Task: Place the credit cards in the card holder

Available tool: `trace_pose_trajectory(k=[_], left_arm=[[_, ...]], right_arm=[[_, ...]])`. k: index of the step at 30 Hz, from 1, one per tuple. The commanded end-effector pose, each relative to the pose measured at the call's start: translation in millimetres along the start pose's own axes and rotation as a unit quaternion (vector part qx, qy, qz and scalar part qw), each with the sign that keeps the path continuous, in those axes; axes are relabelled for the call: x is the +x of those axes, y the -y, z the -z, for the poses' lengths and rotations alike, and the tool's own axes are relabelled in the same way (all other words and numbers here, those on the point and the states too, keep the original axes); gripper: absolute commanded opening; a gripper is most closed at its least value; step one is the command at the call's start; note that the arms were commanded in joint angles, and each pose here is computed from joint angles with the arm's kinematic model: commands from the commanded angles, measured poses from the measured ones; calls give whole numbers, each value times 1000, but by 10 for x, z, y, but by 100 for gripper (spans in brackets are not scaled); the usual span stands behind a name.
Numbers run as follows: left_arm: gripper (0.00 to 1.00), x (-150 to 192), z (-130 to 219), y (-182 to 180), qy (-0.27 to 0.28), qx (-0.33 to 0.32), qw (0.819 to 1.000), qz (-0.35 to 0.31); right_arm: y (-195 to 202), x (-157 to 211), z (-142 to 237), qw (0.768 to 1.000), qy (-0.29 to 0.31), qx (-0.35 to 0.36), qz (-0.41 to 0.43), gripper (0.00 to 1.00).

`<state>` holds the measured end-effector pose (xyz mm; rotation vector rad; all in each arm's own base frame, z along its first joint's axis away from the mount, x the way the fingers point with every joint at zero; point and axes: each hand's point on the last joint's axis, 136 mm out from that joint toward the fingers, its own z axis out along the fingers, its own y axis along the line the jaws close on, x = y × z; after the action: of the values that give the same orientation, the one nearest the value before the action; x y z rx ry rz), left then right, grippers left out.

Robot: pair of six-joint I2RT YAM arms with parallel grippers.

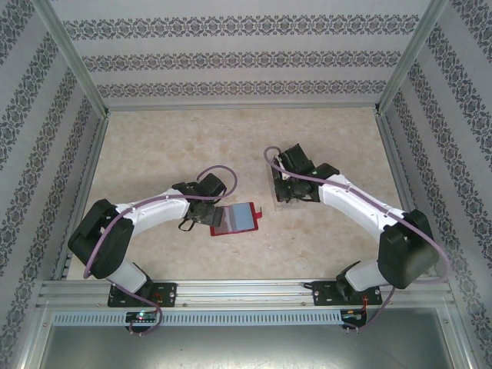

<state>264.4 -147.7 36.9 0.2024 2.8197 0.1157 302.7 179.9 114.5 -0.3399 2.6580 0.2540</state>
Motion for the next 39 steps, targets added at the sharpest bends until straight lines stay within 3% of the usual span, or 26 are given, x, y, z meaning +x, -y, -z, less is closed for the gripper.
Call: trace_pose_trajectory(k=[1,18,20,24,27,34,39], left_arm=[[99,-23,89,20,6,-1,1000,-3],[99,-24,99,16,6,-1,1000,-4],[99,-28,105,18,7,-1,1000,-4],[99,-22,103,14,6,-1,1000,-2],[99,-14,98,12,4,-1,1000,-3],[99,-20,124,-32,10,-11,1000,0],[99,-30,149,-98,13,-28,1000,-2]], right_arm=[[0,73,-104,1000,-15,6,4,0],[65,302,-499,997,-74,19,-6,0],[71,294,-511,997,-75,19,-9,9],[51,236,-442,998,-66,13,-12,41],[-20,139,-263,999,-42,-4,-17,52],[-453,105,160,998,-6,-60,-5,58],[-936,277,96,992,-25,-123,-17,59]])
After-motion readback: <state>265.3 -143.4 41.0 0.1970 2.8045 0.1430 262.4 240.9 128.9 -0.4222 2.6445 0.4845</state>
